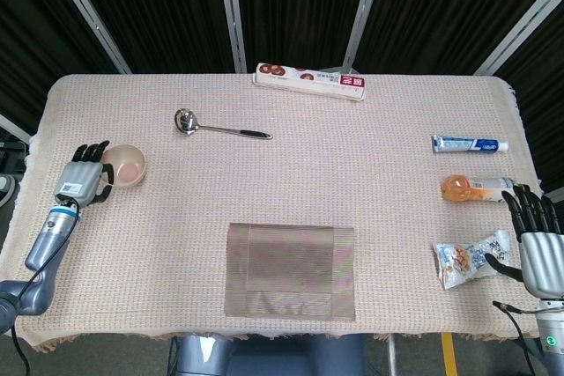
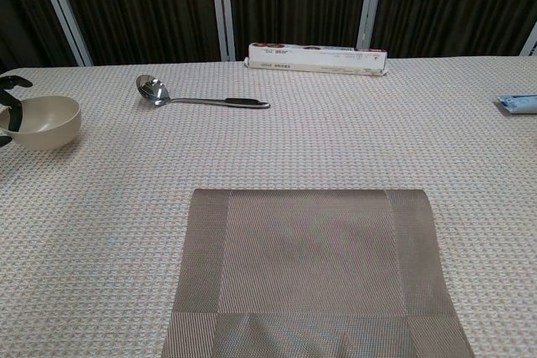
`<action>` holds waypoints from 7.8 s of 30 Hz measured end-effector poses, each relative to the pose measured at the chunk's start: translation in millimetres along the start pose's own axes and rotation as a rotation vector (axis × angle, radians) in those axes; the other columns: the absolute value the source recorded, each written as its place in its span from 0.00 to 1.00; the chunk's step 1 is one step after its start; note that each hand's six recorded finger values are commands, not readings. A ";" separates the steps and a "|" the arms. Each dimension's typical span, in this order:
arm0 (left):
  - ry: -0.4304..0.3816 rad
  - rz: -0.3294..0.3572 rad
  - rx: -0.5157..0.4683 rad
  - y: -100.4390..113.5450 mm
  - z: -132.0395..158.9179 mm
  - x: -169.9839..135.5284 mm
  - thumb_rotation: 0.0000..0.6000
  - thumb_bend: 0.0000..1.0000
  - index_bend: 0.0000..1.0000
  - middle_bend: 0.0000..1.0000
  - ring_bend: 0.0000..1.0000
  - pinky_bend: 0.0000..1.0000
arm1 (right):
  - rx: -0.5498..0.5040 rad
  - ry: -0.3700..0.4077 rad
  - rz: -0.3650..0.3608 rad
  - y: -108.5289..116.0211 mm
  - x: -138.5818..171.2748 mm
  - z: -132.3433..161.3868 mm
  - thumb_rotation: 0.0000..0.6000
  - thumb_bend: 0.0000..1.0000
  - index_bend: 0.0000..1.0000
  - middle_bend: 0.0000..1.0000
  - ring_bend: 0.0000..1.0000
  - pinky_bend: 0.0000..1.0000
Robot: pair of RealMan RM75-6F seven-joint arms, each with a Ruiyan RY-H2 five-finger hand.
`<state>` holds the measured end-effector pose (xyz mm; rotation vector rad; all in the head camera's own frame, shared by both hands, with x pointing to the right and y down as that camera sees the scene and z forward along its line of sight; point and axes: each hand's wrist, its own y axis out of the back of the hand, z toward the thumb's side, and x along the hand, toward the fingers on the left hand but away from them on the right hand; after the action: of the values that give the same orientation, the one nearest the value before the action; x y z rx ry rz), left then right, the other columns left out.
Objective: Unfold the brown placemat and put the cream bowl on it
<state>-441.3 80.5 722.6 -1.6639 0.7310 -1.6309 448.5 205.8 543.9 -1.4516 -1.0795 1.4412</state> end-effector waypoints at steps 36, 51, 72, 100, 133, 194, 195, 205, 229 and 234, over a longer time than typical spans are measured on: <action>-0.907 -0.080 -0.118 -24.0 220.4 -169.4 1.00 0.16 0.33 0.00 0.00 0.00 | 0.012 -0.018 0.011 -1.0 0.2 -6.6 1.00 0.00 0.00 0.00 0.00 0.00; -0.949 -0.138 -0.119 -69.4 242.0 -168.7 1.00 0.22 0.35 0.00 0.00 0.00 | 0.022 -0.028 0.022 -4.3 -1.6 -9.4 1.00 0.00 0.00 0.00 0.00 0.00; -0.951 -0.130 -0.131 -89.9 246.0 -169.2 1.00 0.22 0.35 0.00 0.00 0.00 | 0.017 -0.031 0.018 -2.1 -1.6 -10.5 1.00 0.00 0.00 0.00 0.00 0.00; -0.949 -0.116 -0.129 -89.9 253.9 -162.1 1.00 0.26 0.36 0.00 0.00 0.00 | 0.018 -0.031 0.026 -3.3 -1.5 -11.1 1.00 0.00 0.00 0.00 0.00 0.00; -0.916 -0.151 -0.141 -106.0 248.1 -159.7 1.00 0.43 0.42 0.00 0.00 0.00 | 0.012 -0.030 0.031 -2.3 -0.9 -11.6 1.00 0.00 0.00 0.00 0.00 0.00; -0.736 0.079 -0.292 18.5 302.7 -54.5 1.00 0.52 0.69 0.00 0.00 0.00 | 0.008 -0.038 0.052 -7.1 -3.8 -13.1 1.00 0.00 0.00 0.00 0.00 0.00; -0.721 0.084 -0.293 24.1 304.4 -48.5 1.00 0.52 0.69 0.00 0.00 0.00 | 0.009 -0.039 0.053 -7.6 -4.1 -13.4 1.00 0.00 0.00 0.00 0.00 0.00; -0.478 0.077 -0.336 56.6 296.0 26.3 1.00 0.53 0.69 0.00 0.00 0.00 | 0.018 -0.055 0.058 -9.8 -6.3 -16.9 1.00 0.00 0.00 0.00 0.00 0.00; -0.143 0.138 -0.271 46.9 175.4 73.5 1.00 0.46 0.37 0.00 0.00 0.00 | 0.029 -0.043 0.076 -16.2 -6.1 -11.1 1.00 0.00 0.00 0.00 0.00 0.00; -0.149 0.134 -0.262 49.0 170.0 68.5 1.00 0.04 0.00 0.00 0.00 0.00 | 0.028 -0.038 0.084 -17.9 -5.5 -9.6 1.00 0.00 0.00 0.00 0.00 0.00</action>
<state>-264.9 11.3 729.4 -1.8524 0.9917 -1.3475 457.6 206.4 562.9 -1.4699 -1.0281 1.5430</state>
